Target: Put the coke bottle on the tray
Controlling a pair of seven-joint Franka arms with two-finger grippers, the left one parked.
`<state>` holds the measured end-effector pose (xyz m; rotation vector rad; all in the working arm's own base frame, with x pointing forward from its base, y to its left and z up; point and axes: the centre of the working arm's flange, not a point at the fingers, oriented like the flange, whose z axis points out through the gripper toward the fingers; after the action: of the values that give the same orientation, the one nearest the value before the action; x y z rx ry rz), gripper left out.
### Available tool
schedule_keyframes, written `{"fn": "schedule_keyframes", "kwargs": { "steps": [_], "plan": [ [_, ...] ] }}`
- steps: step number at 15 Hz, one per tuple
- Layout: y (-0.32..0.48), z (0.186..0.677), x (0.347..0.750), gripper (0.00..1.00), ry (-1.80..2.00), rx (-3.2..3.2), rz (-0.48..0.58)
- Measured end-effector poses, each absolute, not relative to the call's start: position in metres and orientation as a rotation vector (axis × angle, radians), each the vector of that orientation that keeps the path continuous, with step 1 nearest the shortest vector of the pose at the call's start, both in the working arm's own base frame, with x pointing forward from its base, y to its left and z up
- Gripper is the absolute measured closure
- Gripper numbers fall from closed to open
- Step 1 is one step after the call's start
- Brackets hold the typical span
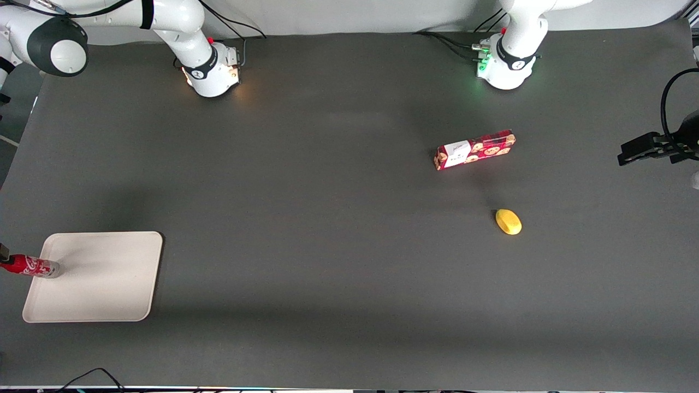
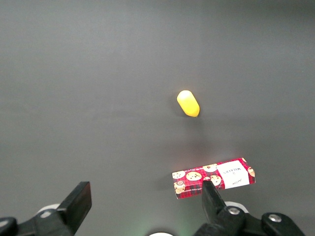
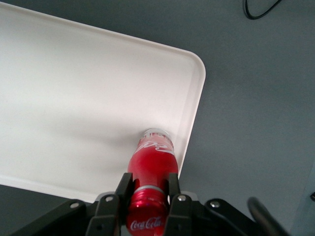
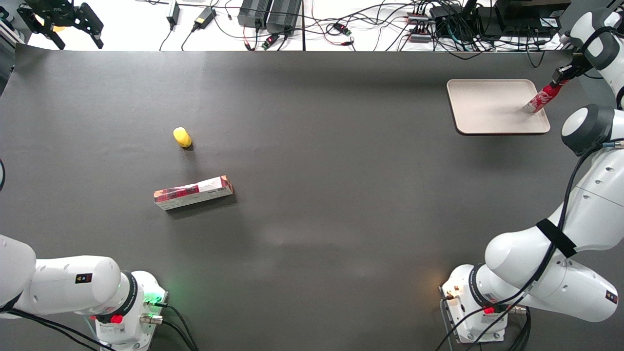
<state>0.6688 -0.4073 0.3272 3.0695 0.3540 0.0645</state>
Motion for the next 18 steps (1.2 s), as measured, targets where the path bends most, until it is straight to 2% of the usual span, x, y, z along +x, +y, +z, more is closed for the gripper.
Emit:
{"fn": "schedule_keyframes", "kwargs": {
  "steps": [5,12,13,18],
  "plan": [
    [-0.407,0.326,0.67,0.65,0.358,3.072,0.07],
    [-0.402,0.356,0.678,0.03,0.372,3.045,0.143],
    [-0.393,0.369,0.681,0.0,0.381,3.038,0.16],
    [-0.297,0.458,0.692,0.0,0.311,3.032,0.224]
  ]
}}
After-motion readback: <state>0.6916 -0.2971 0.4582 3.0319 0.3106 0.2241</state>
